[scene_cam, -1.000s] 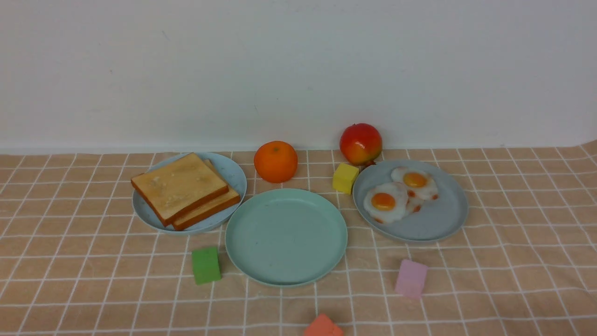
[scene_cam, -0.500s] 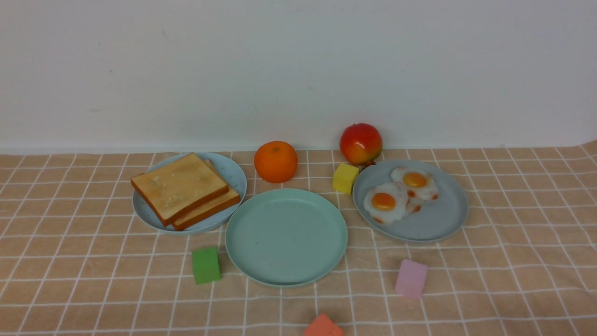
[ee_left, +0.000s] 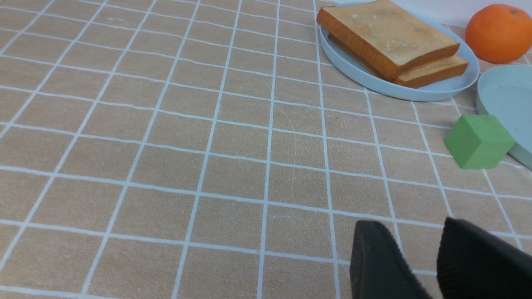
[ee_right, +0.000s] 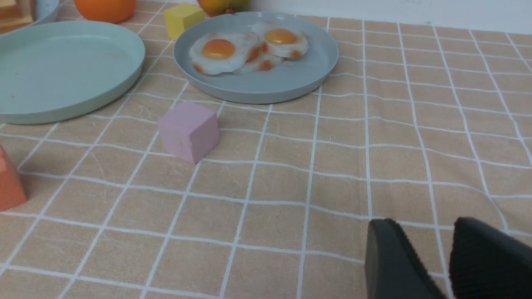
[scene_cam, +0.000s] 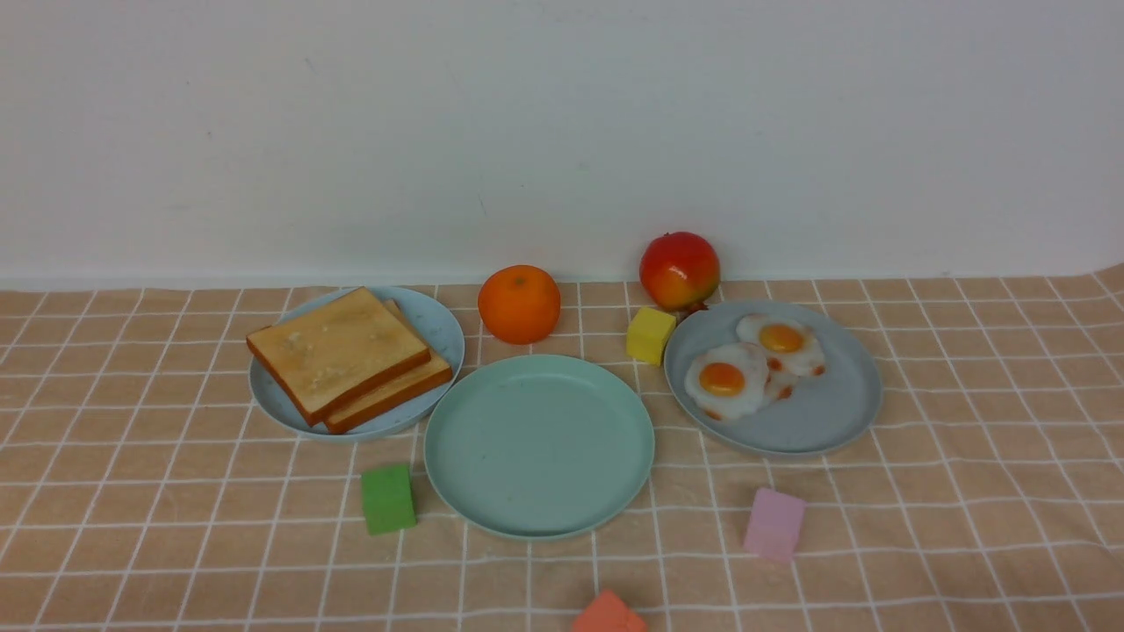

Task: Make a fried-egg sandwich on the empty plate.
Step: Use the left arm to grab a slice of bread, then use the left arm to put a slice of bread into the empty plate in the middle, then use the right arm to grab a fried egg

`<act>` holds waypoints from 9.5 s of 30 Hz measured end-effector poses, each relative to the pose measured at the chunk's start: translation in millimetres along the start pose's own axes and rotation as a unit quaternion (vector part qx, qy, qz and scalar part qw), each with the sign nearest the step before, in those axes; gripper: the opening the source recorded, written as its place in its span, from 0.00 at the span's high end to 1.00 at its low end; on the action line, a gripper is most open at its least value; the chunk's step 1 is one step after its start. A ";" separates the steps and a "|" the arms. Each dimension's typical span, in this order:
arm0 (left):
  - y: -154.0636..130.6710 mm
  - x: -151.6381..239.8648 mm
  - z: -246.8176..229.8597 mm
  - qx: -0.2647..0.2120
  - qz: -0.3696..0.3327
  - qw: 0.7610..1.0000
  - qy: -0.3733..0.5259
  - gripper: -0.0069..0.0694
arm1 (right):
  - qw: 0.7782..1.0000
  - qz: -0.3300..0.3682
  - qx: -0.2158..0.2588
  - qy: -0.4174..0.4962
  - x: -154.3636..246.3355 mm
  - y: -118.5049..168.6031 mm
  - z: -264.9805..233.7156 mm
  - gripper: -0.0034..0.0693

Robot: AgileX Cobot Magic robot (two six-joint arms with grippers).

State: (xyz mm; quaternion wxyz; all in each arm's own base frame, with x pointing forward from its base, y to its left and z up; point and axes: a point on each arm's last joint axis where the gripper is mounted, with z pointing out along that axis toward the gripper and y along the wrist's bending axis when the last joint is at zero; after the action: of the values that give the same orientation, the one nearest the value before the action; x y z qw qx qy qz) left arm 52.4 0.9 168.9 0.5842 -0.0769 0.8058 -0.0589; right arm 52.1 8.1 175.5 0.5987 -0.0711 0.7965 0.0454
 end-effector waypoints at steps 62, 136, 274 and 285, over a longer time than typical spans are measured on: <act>-52.9 -197.4 101.6 -0.011 -0.138 0.978 0.156 0.60 | 0.990 0.058 0.038 0.120 -218.8 -5.8 114.7 0.62; -25.3 -97.0 351.9 -0.065 -0.329 0.885 0.323 0.32 | 0.931 0.071 -0.237 0.268 -193.8 82.0 107.5 0.62; -145.8 -169.9 69.3 0.282 0.127 0.913 0.267 0.90 | 0.874 0.147 -0.120 0.446 -127.4 17.8 409.9 0.39; -145.7 -169.1 69.1 0.283 0.128 0.911 0.271 0.89 | 0.849 0.225 -0.132 0.460 -106.8 25.7 423.3 0.53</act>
State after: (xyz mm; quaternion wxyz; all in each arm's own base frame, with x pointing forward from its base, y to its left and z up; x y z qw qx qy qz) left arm 177.8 -109.7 332.1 0.3431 0.2138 0.8858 -0.2278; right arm 478.0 106.3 159.6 0.1223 0.0189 0.9613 0.2463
